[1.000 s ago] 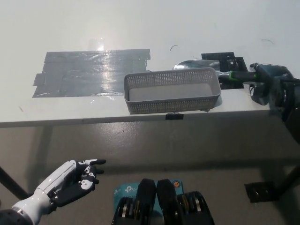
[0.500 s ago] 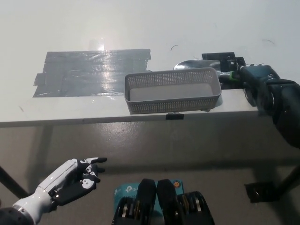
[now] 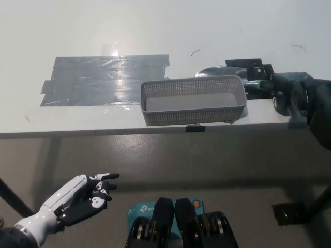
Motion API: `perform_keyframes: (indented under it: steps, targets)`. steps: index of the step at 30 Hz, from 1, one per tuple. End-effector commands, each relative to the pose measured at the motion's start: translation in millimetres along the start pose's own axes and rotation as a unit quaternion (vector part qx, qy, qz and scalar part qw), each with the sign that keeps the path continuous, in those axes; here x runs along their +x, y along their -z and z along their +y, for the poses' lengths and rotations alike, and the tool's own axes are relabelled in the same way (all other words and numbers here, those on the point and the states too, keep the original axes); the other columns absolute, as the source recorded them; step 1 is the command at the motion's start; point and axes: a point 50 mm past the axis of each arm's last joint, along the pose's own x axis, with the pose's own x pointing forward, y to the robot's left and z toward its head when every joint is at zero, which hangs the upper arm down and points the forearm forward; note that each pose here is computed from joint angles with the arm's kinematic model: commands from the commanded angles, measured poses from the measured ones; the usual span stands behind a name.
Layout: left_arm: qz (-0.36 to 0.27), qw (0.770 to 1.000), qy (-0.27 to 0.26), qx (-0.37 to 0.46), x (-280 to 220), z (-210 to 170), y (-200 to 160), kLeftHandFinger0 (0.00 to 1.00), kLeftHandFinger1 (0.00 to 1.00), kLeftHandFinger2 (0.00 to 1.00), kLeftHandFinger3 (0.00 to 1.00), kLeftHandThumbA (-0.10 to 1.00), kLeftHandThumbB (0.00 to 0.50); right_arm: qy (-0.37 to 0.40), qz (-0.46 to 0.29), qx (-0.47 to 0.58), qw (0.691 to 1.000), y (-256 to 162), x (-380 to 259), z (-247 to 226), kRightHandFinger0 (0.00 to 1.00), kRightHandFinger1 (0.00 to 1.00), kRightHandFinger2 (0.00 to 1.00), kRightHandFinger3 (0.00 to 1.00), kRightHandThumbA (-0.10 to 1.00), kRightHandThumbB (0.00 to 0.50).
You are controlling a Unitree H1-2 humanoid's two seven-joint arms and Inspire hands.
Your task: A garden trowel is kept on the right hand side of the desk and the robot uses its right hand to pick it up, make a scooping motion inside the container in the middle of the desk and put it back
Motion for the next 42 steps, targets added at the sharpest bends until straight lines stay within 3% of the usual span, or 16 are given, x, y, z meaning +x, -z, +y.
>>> perform_keyframes:
  steps: [1, 2, 3, 4, 5, 7, 8, 11, 16, 20, 25, 28, 33, 37, 39, 42]
  targets:
    - [-0.015, 1.0, 0.004, 0.024, 0.2, 8.5, -15.1, 0.78, 0.85, 0.91, 1.0, 1.0, 0.158, -0.039, 0.006, -0.005, 0.999, -0.1, 0.0, 7.0, 0.22, 0.43, 0.79, 1.0, 0.48, 0.375]
    - [-0.015, 1.0, 0.005, 0.024, 0.2, 8.3, -15.2, 0.78, 0.85, 0.91, 1.0, 1.0, 0.159, -0.038, 0.005, -0.004, 0.999, 0.2, -0.2, 7.8, 0.17, 0.38, 0.74, 1.0, 0.48, 0.379]
    - [-0.016, 0.999, 0.008, 0.028, 0.4, 8.2, -16.2, 0.79, 0.85, 0.91, 1.0, 1.0, 0.158, -0.006, -0.019, -0.037, 0.999, -6.3, 0.5, 15.1, 0.26, 0.43, 0.74, 1.0, 0.31, 0.244]
    - [-0.017, 0.999, 0.008, 0.029, 0.6, 8.2, -16.6, 0.79, 0.85, 0.91, 1.0, 1.0, 0.159, -0.002, -0.022, -0.041, 0.999, -6.8, 0.3, 15.8, 0.26, 0.43, 0.73, 1.0, 0.29, 0.228]
    - [-0.018, 0.999, 0.011, 0.031, 1.3, 8.8, -17.7, 0.79, 0.86, 0.92, 1.0, 1.0, 0.168, 0.014, -0.034, -0.046, 0.998, -14.0, 1.3, 21.3, 0.13, 0.31, 0.6, 1.0, -0.04, 0.004]
    - [-0.019, 0.999, 0.012, 0.028, 2.9, 9.2, -18.5, 0.79, 0.86, 0.92, 1.0, 1.0, 0.184, 0.031, -0.046, -0.067, 0.996, -20.6, 0.4, 23.4, 0.01, 0.13, 0.38, 0.95, -0.1, 0.091]
    - [-0.021, 0.999, 0.014, 0.03, 4.4, 9.5, -20.0, 0.79, 0.86, 0.92, 1.0, 1.0, 0.186, 0.047, -0.054, -0.075, 0.995, -22.1, -0.3, 24.8, 0.0, 0.12, 0.36, 0.84, -0.1, 0.031]
    - [-0.025, 0.999, 0.015, 0.031, 5.7, 9.4, -22.6, 0.78, 0.86, 0.92, 1.0, 1.0, 0.182, 0.07, -0.064, -0.085, 0.992, -25.1, -1.5, 28.1, 0.04, 0.41, 0.57, 0.75, -0.1, 0.0]
    - [-0.025, 0.999, 0.016, 0.035, 7.9, 8.7, -23.1, 0.79, 0.86, 0.91, 1.0, 1.0, 0.191, 0.149, -0.078, -0.144, 0.975, -29.1, -2.0, 41.8, 0.0, 0.25, 0.46, 0.28, 0.12, 0.0]
    - [-0.023, 0.999, 0.019, 0.035, 7.7, 8.7, -21.9, 0.77, 0.86, 0.91, 1.0, 1.0, 0.196, 0.186, -0.093, -0.138, 0.968, -23.7, -1.5, 55.6, 0.0, 0.2, 0.44, 0.1, 0.15, 0.0]
    - [-0.018, 0.999, 0.021, 0.033, 7.6, 6.9, -18.7, 0.78, 0.85, 0.89, 1.0, 1.0, 0.21, 0.192, -0.106, -0.11, 0.97, -18.1, -1.1, 70.0, 0.0, 0.2, 0.47, 0.11, -0.01, 0.0]
    - [-0.015, 0.999, 0.023, 0.037, 6.5, 5.1, -17.3, 0.78, 0.85, 0.89, 1.0, 1.0, 0.203, 0.186, -0.103, -0.101, 0.972, -15.9, -2.4, 78.4, 0.0, 0.24, 0.51, 0.15, 0.12, 0.0]
    - [-0.013, 0.999, 0.03, 0.035, 5.2, 2.0, -15.8, 0.8, 0.86, 0.91, 1.0, 1.0, 0.2, 0.174, -0.106, -0.053, 0.978, -3.7, -2.5, 100.3, 0.09, 0.3, 0.55, 0.25, -0.1, 0.0]
    - [-0.011, 0.999, 0.029, 0.034, 5.4, 2.5, -15.1, 0.81, 0.87, 0.92, 1.0, 1.0, 0.209, 0.17, -0.11, -0.039, 0.978, 1.5, -3.4, 99.0, 0.0, 0.15, 0.37, 0.22, -0.1, 0.0]
    - [-0.011, 0.999, 0.03, 0.033, 5.6, 2.8, -14.7, 0.8, 0.87, 0.92, 1.0, 1.0, 0.21, 0.172, -0.109, -0.014, 0.979, 9.5, -5.9, 89.3, 0.0, 0.18, 0.36, 0.4, -0.1, 0.0]
    - [-0.004, 0.999, 0.033, 0.03, -1.6, 0.4, -9.9, 0.8, 0.87, 0.92, 1.0, 1.0, 0.206, 0.17, -0.108, 0.004, 0.979, 12.3, -8.5, 91.8, 0.0, 0.16, 0.29, 0.32, -0.1, 0.0]
